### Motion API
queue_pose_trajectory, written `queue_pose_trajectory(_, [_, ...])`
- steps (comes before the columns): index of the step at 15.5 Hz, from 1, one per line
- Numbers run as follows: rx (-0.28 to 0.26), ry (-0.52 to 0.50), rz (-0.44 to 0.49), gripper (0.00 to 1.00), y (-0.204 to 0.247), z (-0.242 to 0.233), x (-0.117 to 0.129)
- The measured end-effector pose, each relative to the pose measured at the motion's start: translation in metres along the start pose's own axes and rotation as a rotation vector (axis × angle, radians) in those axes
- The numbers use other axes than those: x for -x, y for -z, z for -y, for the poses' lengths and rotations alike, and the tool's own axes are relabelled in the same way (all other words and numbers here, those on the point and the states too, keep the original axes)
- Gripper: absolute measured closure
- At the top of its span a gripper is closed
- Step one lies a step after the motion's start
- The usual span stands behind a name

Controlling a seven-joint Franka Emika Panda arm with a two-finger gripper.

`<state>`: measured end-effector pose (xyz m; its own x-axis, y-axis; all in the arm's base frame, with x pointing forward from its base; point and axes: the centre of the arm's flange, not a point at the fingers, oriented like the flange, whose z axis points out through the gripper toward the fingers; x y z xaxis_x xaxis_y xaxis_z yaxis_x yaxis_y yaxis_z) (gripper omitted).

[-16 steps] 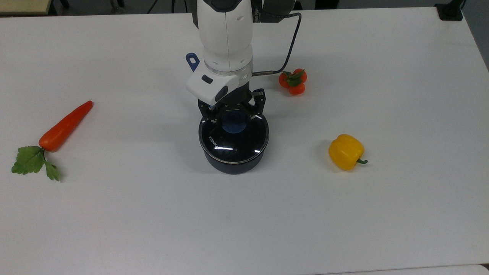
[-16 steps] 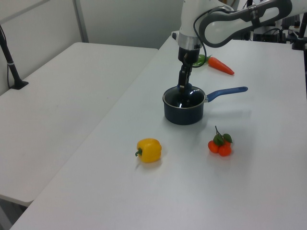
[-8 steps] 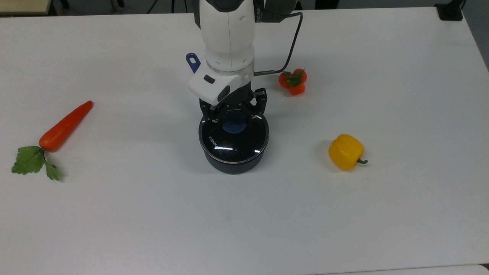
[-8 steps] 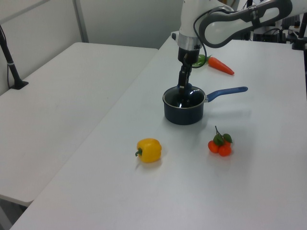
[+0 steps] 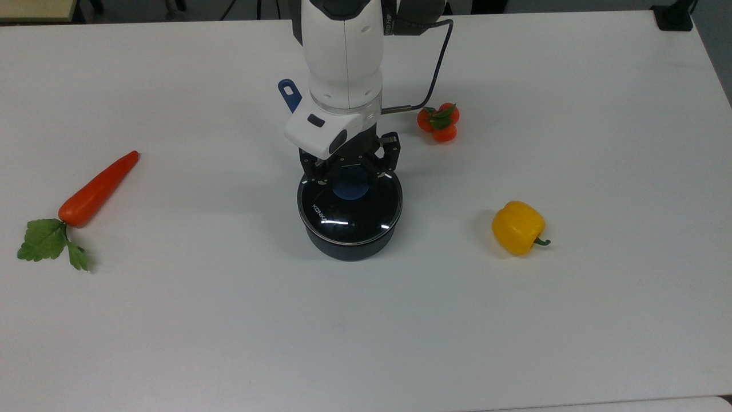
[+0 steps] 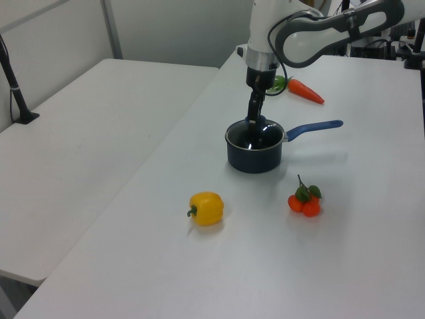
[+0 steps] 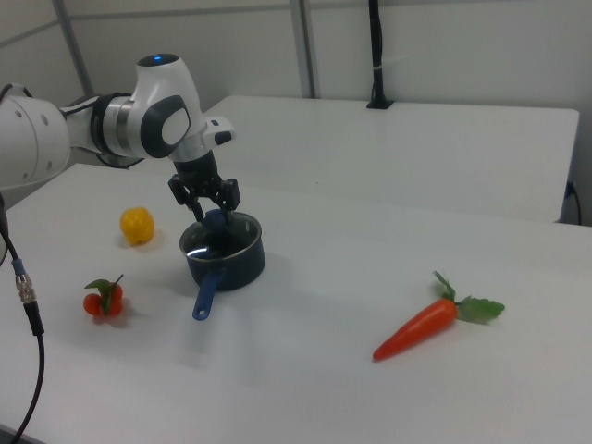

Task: Open lid
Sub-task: 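Close the gripper around the blue knob of the glass lid, then lift the glass lid up off the pot and carry it beside the handle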

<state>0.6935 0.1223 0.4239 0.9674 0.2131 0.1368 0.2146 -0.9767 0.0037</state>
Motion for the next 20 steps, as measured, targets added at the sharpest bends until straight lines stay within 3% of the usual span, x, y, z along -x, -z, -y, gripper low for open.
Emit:
queue_pose_trajectory(5, [0.0,0.0,0.001,0.29,-0.001,0.0,0.0])
queue_pose_trajectory(7, [0.001,0.001,0.0,0.39,0.0,0.0,0.0])
queue_pose_trajectory(15, [0.001,0.001,0.005,0.39,0.001,0.0,0.001])
queue_pose_trajectory(20, [0.003,-0.001,0.009,0.39,0.035,-0.001,0.005])
